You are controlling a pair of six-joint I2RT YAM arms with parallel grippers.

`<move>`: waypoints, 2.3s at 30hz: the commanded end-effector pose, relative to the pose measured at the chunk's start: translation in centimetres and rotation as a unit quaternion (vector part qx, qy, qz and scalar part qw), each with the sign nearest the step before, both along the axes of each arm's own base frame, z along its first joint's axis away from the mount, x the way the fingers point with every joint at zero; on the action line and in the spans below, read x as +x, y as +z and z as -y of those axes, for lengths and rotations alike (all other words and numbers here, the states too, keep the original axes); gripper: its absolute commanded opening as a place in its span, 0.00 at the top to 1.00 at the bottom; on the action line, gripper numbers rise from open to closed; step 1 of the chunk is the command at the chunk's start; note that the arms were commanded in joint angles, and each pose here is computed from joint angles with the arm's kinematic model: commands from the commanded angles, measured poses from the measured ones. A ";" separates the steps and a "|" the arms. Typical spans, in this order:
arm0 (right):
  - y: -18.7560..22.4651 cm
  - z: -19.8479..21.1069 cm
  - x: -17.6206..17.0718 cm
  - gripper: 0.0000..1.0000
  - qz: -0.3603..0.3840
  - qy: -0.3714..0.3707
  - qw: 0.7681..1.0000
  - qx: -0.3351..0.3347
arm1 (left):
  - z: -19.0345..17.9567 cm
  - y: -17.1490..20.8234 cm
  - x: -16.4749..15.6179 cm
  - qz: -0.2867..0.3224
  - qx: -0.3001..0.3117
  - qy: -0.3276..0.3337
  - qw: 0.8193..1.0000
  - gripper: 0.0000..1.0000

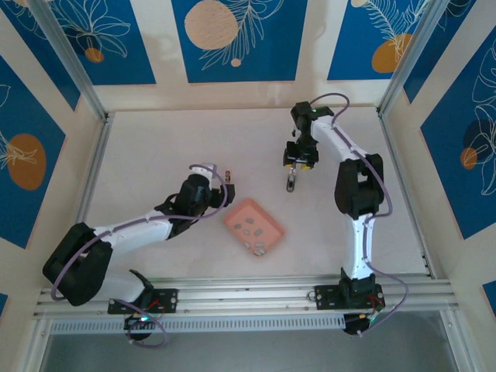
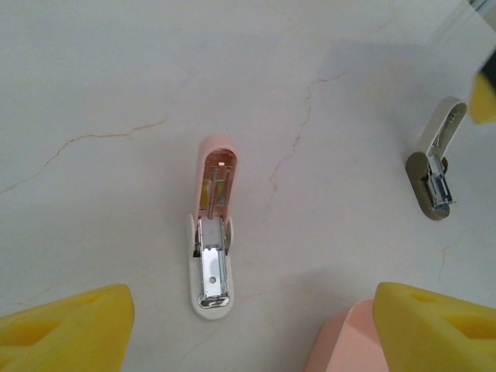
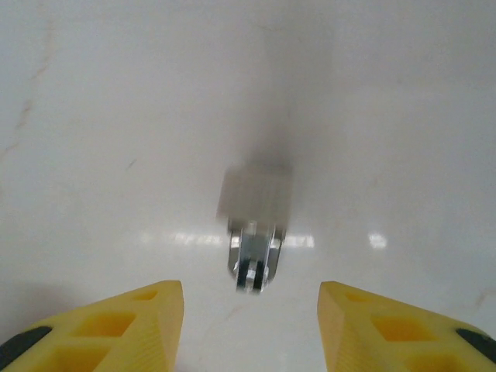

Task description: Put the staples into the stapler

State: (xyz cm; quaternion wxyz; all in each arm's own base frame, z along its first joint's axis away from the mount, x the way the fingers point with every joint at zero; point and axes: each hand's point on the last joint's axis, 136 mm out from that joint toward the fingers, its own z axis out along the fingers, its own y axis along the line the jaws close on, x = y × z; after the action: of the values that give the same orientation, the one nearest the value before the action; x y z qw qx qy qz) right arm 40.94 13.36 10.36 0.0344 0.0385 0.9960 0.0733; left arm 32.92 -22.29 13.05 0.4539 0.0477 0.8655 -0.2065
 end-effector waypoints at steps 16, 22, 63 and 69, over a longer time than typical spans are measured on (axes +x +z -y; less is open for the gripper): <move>1.1 -10.0 -20.6 0.42 -0.110 -0.151 0.955 0.229 | 5.5 -3.8 -2.7 -0.166 -0.081 -0.167 0.969 0.22; -0.8 -9.3 -23.7 0.41 -0.140 -0.166 0.954 0.205 | 5.8 -4.1 -3.5 -0.185 -0.085 -0.183 0.962 0.22; -4.6 -7.5 -18.1 0.39 -0.101 -0.124 0.964 0.214 | 5.5 -5.6 -10.7 -0.267 -0.088 -0.255 0.925 0.22; -4.6 -7.4 -17.6 0.39 -0.089 -0.109 0.968 0.208 | 5.5 -5.6 -12.3 -0.274 -0.095 -0.278 0.916 0.22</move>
State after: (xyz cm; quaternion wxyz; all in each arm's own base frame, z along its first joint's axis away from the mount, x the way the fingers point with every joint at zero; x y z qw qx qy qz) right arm 22.92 20.37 5.34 -0.0600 0.1817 0.9447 0.2662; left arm 22.41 -27.24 7.00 0.1450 0.1540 0.8973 -0.3874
